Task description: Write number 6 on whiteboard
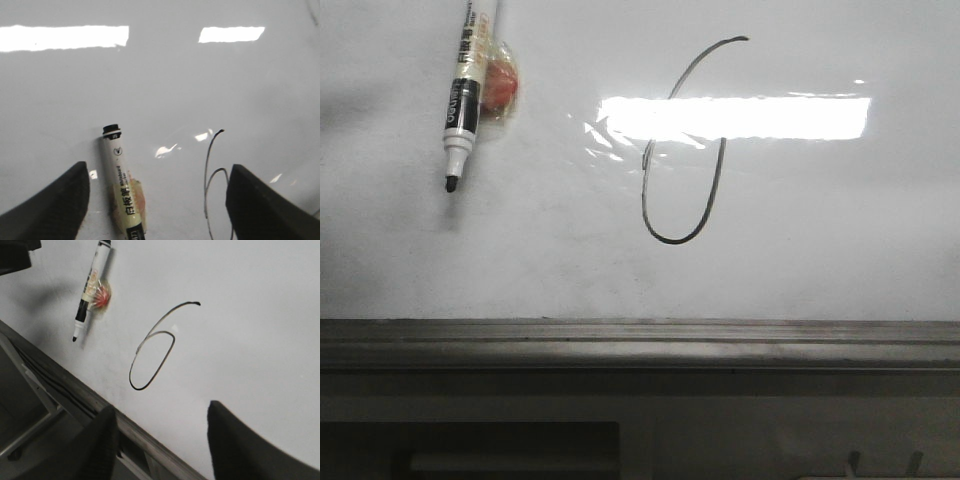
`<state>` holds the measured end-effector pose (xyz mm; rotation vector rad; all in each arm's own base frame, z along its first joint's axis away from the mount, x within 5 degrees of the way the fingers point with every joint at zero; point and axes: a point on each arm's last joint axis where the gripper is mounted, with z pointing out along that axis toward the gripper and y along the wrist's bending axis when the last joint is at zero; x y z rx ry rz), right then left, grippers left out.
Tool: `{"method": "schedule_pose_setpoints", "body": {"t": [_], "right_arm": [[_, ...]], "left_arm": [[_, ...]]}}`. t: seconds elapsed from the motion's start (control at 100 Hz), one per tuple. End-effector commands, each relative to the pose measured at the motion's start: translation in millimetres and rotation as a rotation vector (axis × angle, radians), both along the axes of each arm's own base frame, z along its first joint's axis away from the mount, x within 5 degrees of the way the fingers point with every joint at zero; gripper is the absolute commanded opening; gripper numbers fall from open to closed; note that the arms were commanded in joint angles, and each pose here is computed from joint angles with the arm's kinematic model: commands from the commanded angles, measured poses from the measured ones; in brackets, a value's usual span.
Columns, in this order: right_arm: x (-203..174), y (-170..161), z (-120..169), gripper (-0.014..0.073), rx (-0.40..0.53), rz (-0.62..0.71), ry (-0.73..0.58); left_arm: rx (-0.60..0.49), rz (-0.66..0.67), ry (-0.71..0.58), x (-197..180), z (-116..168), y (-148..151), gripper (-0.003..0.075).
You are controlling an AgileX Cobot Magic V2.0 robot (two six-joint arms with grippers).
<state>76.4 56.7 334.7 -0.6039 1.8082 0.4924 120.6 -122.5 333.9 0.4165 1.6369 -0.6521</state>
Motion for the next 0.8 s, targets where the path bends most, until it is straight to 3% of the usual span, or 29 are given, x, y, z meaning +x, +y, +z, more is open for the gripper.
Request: {"method": "schedule_pose_setpoints", "body": {"t": [0.0, 0.13, 0.19, 0.39, 0.51, 0.57, 0.79], "right_arm": [[-5, -5, 19, 0.0206, 0.087, -0.061, -0.115], [-17, -9, 23, -0.0061, 0.099, -0.077, -0.185], [-23, -11, 18, -0.0057, 0.103, -0.086, -0.213], [-46, -20, -19, -0.0050, 0.115, -0.132, -0.314], [-56, -25, -50, -0.0050, 0.139, -0.162, -0.371], [-55, -26, -55, -0.0050, 0.185, -0.181, -0.373], [-47, -25, -61, -0.0051, 0.172, -0.194, -0.325]], "left_arm": [[-0.034, -0.044, -0.079, -14, 16, 12, 0.0403], [-0.022, -0.122, -0.141, -33, 11, 25, 0.0142], [-0.013, -0.160, -0.168, -42, 5, 32, -0.0023], [0.015, -0.189, -0.244, -63, -27, 55, -0.0020], [-0.022, -0.159, -0.281, -74, -46, 72, -0.0020], [-0.062, -0.133, -0.306, -78, -53, 81, -0.0020], [-0.203, -0.037, -0.377, -88, -57, 106, -0.0020]]}}
